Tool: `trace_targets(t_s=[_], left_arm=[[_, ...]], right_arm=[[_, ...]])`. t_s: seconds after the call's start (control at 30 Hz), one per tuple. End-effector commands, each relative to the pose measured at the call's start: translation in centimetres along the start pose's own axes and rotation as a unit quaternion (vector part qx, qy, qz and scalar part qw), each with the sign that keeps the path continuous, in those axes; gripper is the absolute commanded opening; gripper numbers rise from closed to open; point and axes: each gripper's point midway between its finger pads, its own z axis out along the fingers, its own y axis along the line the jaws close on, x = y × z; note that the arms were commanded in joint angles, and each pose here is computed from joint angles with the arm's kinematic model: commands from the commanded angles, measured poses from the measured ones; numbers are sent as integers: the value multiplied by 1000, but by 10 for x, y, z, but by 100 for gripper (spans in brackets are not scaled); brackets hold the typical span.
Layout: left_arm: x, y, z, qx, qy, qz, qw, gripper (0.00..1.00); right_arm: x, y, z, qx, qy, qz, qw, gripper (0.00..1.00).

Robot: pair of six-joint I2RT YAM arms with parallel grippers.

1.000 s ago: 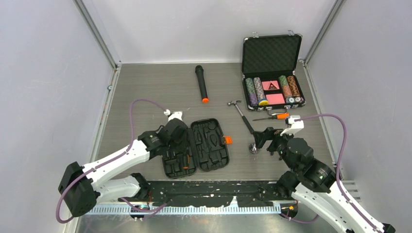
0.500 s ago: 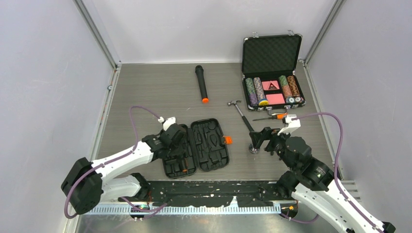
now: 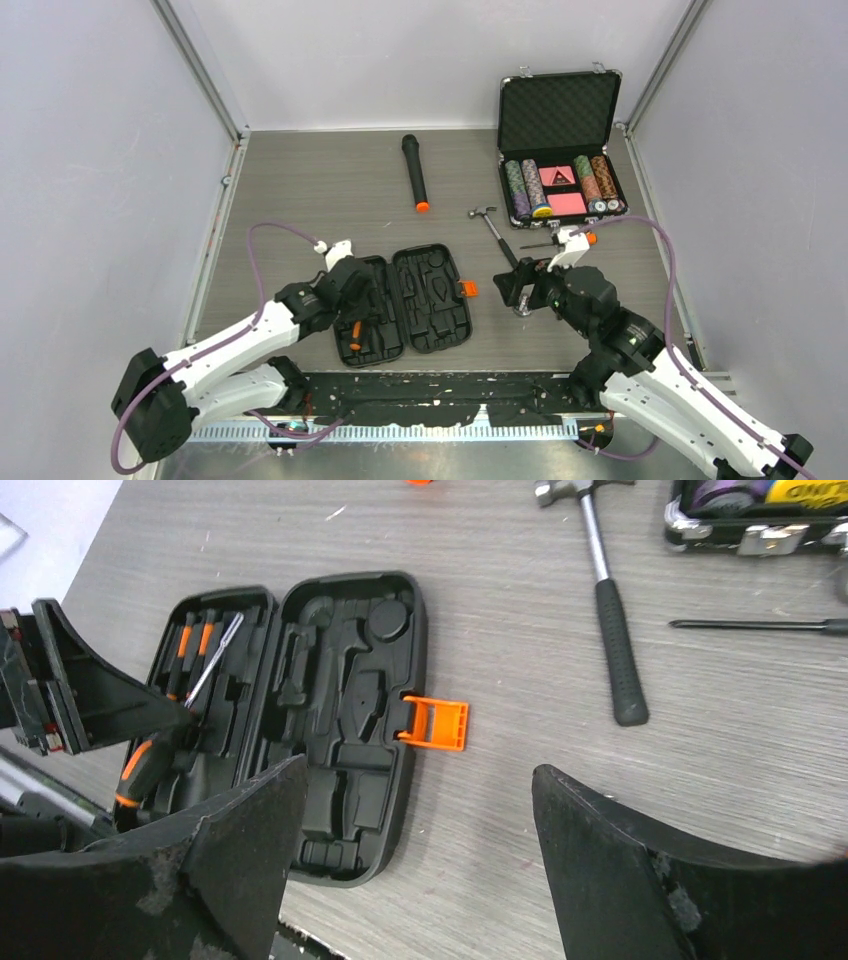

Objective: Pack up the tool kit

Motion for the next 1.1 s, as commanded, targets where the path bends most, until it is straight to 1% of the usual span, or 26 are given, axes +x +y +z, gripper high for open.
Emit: trace_targets(t_s=[0.0,0.03,0.13,0.27,0.43,0.53,0.67,0.8,0.9,1.07], left_arm=[[4,10,-6,-8,2,-2,1000,60],[6,10,-6,-4,6,-4,1000,58],[15,9,-3,6,19,-9,1000,54],[24,17,4,-10,32,-8,999,53],[30,13,8,-7,52,-1,999,54],[26,21,8,-33,48,18,998,54],[4,31,4,-80,17,66,994,54],[0,36,4,-118,38,105,987,53],[8,35,8,-124,68,115,983,46],[23,31,7,-115,106,105,982,22]], right_arm=[[-11,24,11,-48,-8,-1,999,86],[-14,27,13,-53,-12,-1,999,86],[-10,33,21,-63,4,-3,998,84],[-4,42,29,-78,22,0,997,83],[2,42,31,-83,31,2,996,83],[5,40,30,-81,30,4,996,83],[8,39,29,-82,31,4,996,83],[8,39,29,-82,31,2,996,83],[6,38,28,-82,28,-1,996,83],[4,34,25,-74,19,-3,997,83]])
